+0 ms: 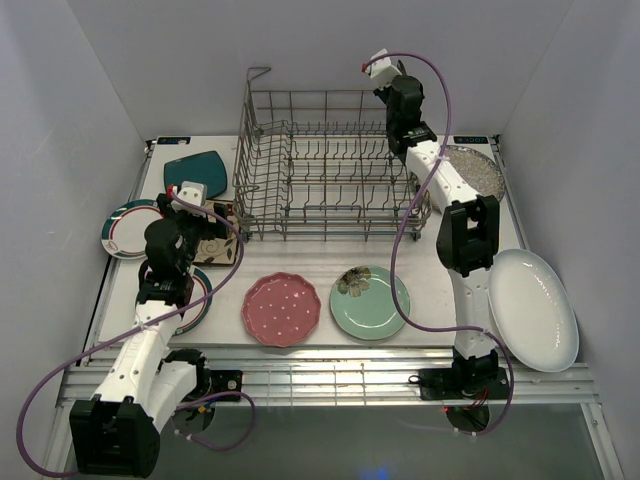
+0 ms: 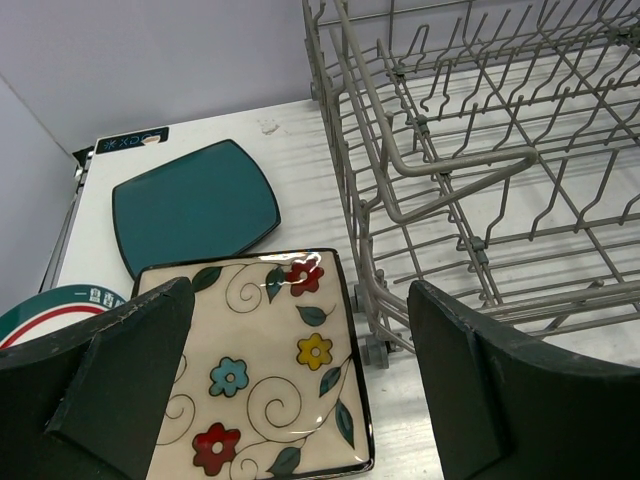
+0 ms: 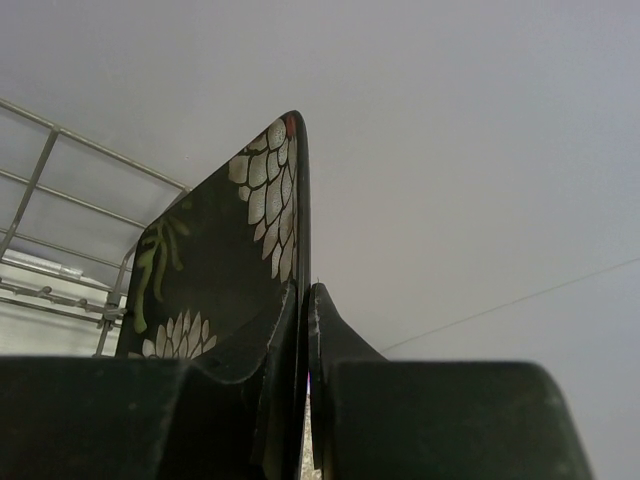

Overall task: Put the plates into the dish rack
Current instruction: Insert the plate into the dish rack.

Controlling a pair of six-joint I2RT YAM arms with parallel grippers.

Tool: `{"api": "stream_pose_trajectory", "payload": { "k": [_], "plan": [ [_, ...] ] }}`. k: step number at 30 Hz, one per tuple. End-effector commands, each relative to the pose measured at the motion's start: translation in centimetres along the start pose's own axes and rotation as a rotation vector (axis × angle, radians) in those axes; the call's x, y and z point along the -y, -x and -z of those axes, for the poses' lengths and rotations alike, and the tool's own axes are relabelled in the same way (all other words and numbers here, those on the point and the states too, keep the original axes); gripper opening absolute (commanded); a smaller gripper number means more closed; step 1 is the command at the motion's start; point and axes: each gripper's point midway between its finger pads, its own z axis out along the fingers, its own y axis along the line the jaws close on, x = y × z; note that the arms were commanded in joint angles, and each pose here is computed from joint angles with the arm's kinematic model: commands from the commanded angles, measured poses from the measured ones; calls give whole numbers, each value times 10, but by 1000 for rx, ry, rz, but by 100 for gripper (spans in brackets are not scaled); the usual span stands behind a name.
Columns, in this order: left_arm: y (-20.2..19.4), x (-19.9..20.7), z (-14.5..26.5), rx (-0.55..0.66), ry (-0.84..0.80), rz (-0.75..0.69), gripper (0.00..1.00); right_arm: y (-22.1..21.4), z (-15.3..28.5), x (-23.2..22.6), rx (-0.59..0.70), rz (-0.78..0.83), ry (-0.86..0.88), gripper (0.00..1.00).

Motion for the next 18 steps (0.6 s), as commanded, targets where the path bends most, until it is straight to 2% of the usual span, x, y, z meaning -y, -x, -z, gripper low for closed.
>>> {"api": "stream_pose_trajectory", "payload": {
  "k": [1, 18],
  "plan": [
    [22, 0, -1, 42, -14, -9, 98, 69, 10, 62, 173, -35, -145, 8],
    [22, 2, 0, 42, -25, -9, 98, 66, 3, 42, 141, 20, -69, 8]
  ]
}}
